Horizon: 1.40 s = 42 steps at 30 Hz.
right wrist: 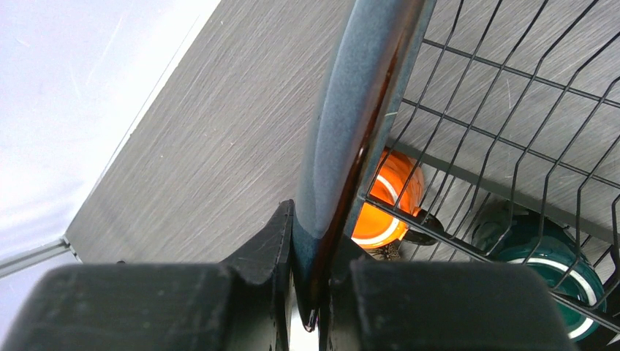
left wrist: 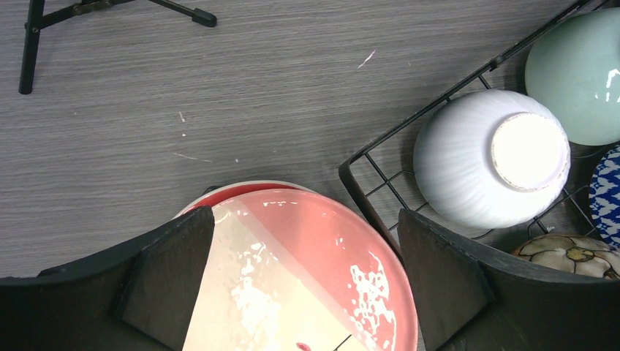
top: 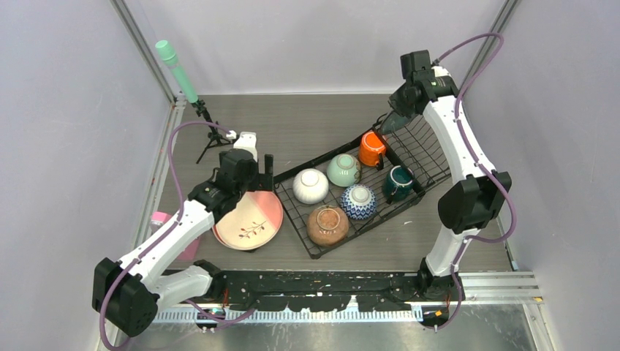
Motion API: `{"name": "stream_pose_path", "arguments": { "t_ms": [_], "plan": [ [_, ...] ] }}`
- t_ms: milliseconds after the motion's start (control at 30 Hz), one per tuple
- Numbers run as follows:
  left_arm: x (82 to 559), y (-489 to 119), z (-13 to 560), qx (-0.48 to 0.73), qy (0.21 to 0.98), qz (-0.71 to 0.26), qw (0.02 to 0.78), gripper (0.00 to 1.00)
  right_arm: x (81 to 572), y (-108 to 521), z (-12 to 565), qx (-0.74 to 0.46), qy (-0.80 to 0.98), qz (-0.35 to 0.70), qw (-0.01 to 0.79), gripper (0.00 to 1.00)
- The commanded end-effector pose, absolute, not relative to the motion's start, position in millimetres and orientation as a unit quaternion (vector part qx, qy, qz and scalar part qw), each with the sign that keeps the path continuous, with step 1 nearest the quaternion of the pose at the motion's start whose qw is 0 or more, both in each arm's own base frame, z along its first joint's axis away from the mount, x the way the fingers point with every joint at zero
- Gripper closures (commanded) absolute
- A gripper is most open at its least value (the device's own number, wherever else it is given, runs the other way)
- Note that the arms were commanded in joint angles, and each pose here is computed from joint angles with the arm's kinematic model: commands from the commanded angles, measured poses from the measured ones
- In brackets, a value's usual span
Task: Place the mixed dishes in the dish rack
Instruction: Insert the plate into the dish rack.
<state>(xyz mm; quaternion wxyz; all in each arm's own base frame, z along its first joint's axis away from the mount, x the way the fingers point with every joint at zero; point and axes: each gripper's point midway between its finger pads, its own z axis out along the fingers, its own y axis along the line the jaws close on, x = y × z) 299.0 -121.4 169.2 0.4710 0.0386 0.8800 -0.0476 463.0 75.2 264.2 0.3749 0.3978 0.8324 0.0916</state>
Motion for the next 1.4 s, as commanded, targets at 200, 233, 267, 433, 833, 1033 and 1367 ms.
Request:
{"name": "stream_pose_path", "arguments": {
  "t_ms": [200, 233, 267, 433, 833, 1033, 1367],
  "plan": [
    [301.3, -121.2, 174.9, 0.027, 0.878, -0.055, 0.476, 0.0, 483.6, 56.6, 265.0, 0.406, 0.817, 0.105, 0.396, 0.92],
    [301.5, -121.6, 175.1, 0.027, 0.877, -0.056, 0.476, 0.0, 485.5, 56.5, 260.8, 0.407, 0.817, 0.105, 0.394, 0.9],
    [301.7, -122.1, 173.9, 0.028, 0.878, -0.056, 0.474, 0.0, 486.7, 56.1, 259.4, 0.407, 0.818, 0.106, 0.392, 0.86],
    [300.8, -120.9, 171.0, 0.029, 0.882, -0.052, 0.468, 0.0, 493.8, 63.9, 249.3, 0.391, 0.833, 0.119, 0.372, 0.72],
    [301.8, -119.4, 165.7, 0.029, 0.886, -0.047, 0.461, 0.0, 492.6, 72.8, 271.8, 0.343, 0.855, 0.131, 0.366, 0.41],
    [302.4, -116.4, 160.0, 0.023, 0.892, -0.042, 0.449, 0.0, 487.7, 77.3, 293.1, 0.321, 0.857, 0.146, 0.375, 0.33],
    [296.3, -93.3, 151.6, -0.041, 0.903, -0.045, 0.426, 0.0, 458.4, 84.5, 356.6, 0.263, 0.843, 0.188, 0.431, 0.22]
  ]
}}
